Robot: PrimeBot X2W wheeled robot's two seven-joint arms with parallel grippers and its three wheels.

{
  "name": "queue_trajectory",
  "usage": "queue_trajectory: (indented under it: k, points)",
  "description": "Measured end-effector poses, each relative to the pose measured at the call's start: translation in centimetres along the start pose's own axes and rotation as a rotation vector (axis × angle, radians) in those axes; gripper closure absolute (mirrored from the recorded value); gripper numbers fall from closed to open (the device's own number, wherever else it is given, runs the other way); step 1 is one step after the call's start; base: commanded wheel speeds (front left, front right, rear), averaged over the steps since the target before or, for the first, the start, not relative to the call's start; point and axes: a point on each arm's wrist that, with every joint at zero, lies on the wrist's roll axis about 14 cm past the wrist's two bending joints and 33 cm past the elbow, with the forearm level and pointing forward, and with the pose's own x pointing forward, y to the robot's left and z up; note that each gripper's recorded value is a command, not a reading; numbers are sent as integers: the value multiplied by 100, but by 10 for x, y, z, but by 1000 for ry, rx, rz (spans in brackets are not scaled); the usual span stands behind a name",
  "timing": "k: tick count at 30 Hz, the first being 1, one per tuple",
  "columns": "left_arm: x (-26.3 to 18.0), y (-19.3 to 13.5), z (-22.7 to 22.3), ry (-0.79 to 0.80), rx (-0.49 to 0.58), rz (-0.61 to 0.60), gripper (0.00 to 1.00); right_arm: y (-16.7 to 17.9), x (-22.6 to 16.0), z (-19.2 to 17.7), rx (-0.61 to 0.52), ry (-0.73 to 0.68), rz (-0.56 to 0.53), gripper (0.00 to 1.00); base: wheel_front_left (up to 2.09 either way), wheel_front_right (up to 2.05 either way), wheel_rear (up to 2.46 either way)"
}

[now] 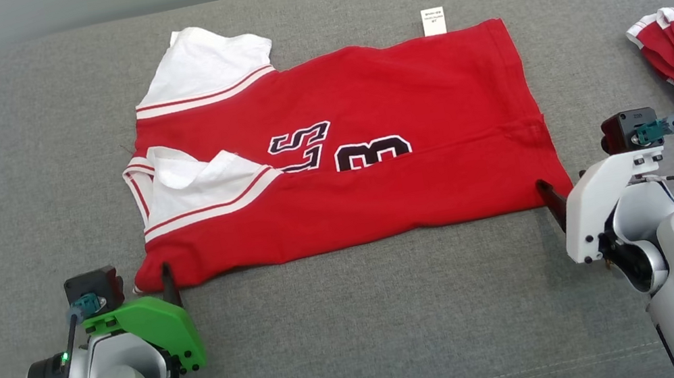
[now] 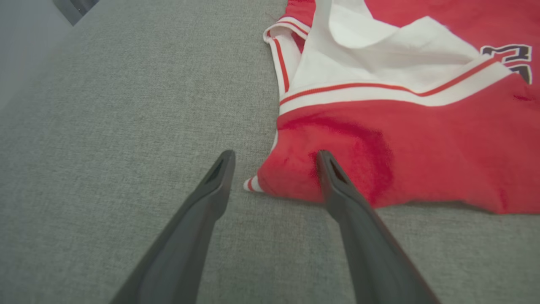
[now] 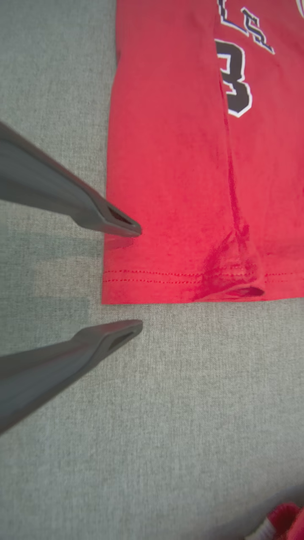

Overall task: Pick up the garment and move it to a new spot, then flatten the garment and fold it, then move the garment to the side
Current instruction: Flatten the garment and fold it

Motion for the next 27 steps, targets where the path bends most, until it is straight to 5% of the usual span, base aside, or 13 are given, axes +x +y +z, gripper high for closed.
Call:
queue_trajectory:
  k: [3, 4, 5, 9, 10, 11, 12, 13, 14, 27]
  points:
    - [5, 2, -2, 17, 8, 9, 3, -2, 6, -2, 1, 12, -10, 0, 0, 0, 0]
    - [7, 3, -3, 23, 9, 12, 13, -3, 8, -4, 2, 20, -11, 0, 0, 0, 0]
    - [8, 3, -4, 30, 11, 13, 39, -3, 10, -8, 3, 33, -13, 0, 0, 0, 0]
    - [13, 3, -10, 55, 12, 13, 72, -2, 16, -18, 2, 68, -10, 0, 0, 0, 0]
    - [14, 3, -14, 65, 10, 14, 96, 0, 19, -18, 3, 68, -8, 0, 0, 0, 0]
    - [14, 2, -16, 70, 10, 12, 100, 0, 20, -18, 4, 69, -7, 20, 0, 0, 0]
    - [15, 2, -17, 69, 10, 11, 100, 0, 21, -19, 4, 74, -5, 51, 0, 0, 0]
    - [15, 2, -17, 69, 10, 11, 100, 0, 21, -19, 4, 74, -5, 65, 0, 0, 0]
    - [15, 2, -17, 69, 9, 10, 100, 1, 22, -19, 4, 74, -4, 100, 0, 0, 0]
    - [1, -6, -11, 16, -10, -35, 100, -1, 6, -20, 6, 53, 4, 100, 0, 0, 0]
